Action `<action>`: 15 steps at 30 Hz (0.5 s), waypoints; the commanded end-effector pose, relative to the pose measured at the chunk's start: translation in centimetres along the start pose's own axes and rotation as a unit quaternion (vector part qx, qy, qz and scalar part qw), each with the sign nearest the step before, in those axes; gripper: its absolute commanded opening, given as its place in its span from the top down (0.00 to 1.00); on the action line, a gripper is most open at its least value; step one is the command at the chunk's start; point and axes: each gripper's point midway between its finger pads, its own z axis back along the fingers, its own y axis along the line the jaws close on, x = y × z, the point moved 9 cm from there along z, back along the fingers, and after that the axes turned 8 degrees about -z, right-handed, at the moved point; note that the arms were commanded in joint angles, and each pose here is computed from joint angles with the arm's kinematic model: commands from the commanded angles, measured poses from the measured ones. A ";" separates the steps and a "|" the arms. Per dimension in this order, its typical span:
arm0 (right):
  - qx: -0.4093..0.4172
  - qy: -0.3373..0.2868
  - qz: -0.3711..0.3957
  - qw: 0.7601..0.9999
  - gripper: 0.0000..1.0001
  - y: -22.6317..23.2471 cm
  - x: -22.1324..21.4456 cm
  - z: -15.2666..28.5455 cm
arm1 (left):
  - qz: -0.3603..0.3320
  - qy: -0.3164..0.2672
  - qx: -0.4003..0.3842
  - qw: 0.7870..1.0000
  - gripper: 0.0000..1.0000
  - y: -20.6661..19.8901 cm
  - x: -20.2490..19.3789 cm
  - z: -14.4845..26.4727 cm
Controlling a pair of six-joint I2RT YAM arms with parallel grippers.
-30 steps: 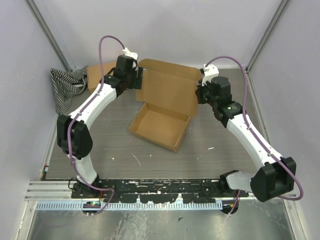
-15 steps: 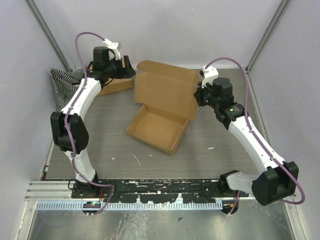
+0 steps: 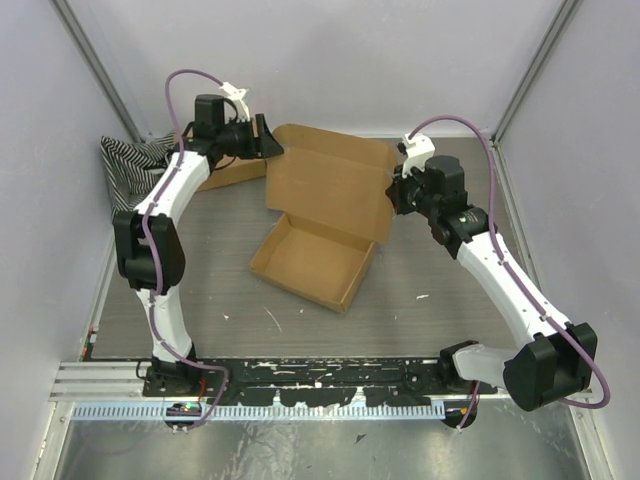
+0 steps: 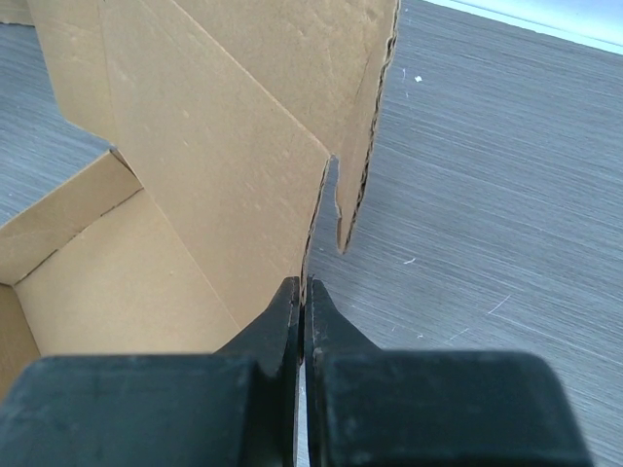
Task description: Fold the paper box
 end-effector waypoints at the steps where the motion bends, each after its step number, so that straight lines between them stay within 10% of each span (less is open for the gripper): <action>1: 0.019 -0.030 0.010 0.999 0.99 0.6 2.1 0.7 | -0.005 -0.011 -0.012 1.000 0.37 -0.3 1.3 0.1; 15: 0.018 -0.010 0.003 1.000 0.99 0.6 2.1 -0.2 | -0.045 0.049 0.005 0.998 0.59 -2.4 1.0 1.7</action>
